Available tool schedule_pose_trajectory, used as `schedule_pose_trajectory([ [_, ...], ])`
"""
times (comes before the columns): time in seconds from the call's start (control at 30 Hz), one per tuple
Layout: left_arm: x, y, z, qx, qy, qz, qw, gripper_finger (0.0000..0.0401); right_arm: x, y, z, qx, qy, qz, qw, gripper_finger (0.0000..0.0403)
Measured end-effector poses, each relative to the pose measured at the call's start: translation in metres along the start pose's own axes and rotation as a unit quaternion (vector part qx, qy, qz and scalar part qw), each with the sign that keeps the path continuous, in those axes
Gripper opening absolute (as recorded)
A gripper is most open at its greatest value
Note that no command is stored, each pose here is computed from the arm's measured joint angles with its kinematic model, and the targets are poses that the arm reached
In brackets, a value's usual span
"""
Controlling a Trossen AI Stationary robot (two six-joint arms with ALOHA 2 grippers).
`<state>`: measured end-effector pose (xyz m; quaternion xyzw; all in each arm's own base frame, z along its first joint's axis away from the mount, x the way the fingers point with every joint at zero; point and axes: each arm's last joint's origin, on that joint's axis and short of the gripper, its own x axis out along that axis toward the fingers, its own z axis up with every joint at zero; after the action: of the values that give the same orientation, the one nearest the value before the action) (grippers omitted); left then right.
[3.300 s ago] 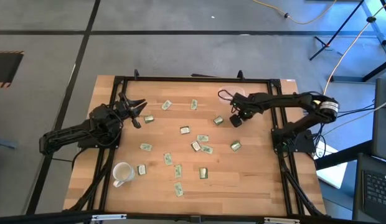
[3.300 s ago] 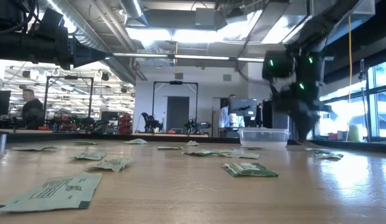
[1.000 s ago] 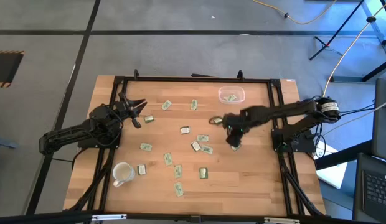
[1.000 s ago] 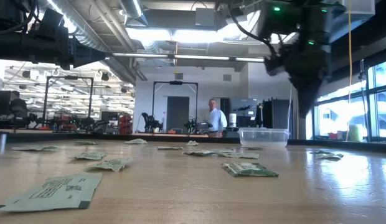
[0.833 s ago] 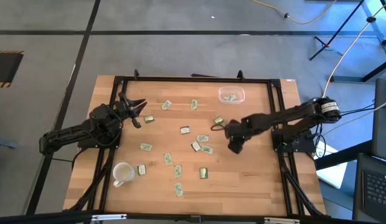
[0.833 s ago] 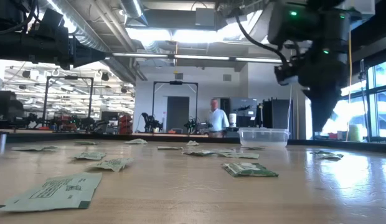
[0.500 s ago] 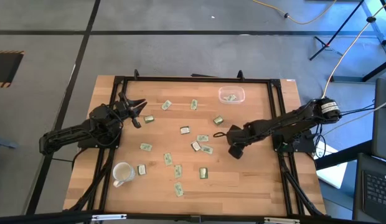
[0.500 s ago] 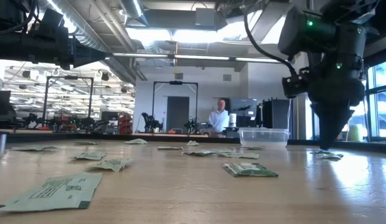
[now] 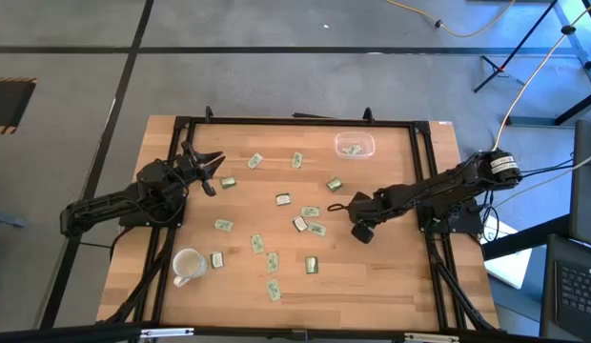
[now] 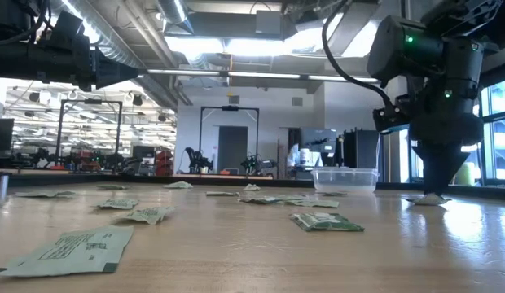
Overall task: Pick and place Stevia / Truvia into bins
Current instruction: Put the dark green truvia packet into the transparent container
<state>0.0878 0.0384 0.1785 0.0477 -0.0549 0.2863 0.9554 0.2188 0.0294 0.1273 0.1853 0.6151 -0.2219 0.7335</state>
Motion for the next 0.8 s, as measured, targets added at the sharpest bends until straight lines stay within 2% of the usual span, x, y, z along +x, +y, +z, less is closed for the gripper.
schedule_pose_trajectory([
  [0.8, 0.0, 0.0, -0.0001, 0.0, 0.001, 0.0, 1.0, 0.0068, -0.0038, 0.0031, 0.0049, 0.016, -0.005, -0.005, 1.0, 0.0001],
])
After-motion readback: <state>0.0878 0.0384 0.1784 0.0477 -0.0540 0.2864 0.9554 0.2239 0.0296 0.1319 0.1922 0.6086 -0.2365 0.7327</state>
